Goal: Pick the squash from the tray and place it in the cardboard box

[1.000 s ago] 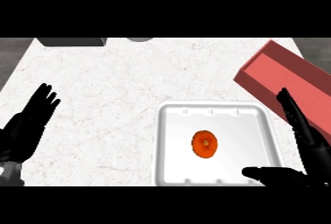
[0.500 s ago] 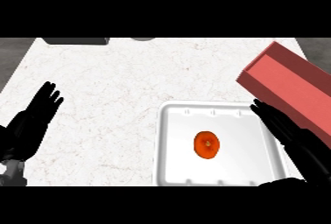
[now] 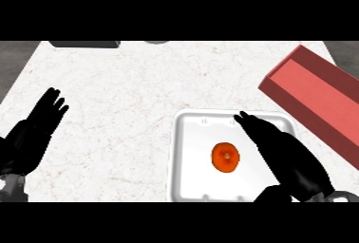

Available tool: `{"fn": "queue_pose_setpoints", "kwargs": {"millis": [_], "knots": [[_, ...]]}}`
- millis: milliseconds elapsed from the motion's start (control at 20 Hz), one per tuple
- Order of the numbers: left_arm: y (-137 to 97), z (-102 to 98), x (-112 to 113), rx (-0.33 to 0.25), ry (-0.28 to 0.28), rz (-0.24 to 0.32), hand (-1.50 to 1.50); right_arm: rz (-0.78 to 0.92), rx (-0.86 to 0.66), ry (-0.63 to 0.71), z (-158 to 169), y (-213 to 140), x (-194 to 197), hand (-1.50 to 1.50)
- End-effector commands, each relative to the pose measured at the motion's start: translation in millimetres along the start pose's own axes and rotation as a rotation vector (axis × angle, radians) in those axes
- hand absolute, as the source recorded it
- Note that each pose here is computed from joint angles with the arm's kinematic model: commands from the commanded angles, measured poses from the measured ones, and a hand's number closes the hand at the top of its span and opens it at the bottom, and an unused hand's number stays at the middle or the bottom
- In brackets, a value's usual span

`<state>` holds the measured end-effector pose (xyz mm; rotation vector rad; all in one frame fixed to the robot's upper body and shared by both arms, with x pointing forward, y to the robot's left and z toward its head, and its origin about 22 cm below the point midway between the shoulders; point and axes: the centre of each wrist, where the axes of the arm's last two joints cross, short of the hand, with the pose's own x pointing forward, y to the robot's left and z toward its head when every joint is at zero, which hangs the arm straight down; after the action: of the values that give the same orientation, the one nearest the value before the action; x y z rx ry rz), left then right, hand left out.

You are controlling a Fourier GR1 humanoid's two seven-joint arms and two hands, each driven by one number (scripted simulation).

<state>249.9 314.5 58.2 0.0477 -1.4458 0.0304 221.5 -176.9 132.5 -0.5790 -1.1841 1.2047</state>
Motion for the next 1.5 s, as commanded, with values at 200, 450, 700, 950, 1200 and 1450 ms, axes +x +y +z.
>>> {"fn": "queue_pose_setpoints", "kwargs": {"millis": [200, 450, 700, 950, 1200, 1450], "knots": [[3.0, 5.1, -16.2, 0.012, -0.002, -0.001, 0.0, 0.021, 0.095, 0.087, -8.9, 14.4, 29.3, -1.5], [-6.2, -6.4, 12.0, 0.036, 0.001, -0.008, 0.0, 0.04, 0.134, 0.107, -28.4, 10.5, 21.5, -1.5], [8.5, 15.1, 0.4, 0.01, -0.002, -0.003, 0.0, 0.033, 0.126, 0.078, -28.1, 22.3, 10.5, -1.5], [3.4, -10.3, -8.9, 0.022, 0.011, -0.01, 0.0, 0.034, 0.105, 0.032, -35.4, 18.5, 13.7, -1.5], [13.1, 3.1, 5.6, 0.013, -0.001, 0.016, 0.0, 0.076, 0.071, 0.035, -45.0, 14.4, 30.4, -1.5], [-16.8, -10.6, -2.5, 0.026, -0.009, -0.001, 0.0, 0.099, 0.108, 0.073, -48.4, 34.1, 44.8, -1.5]]}}
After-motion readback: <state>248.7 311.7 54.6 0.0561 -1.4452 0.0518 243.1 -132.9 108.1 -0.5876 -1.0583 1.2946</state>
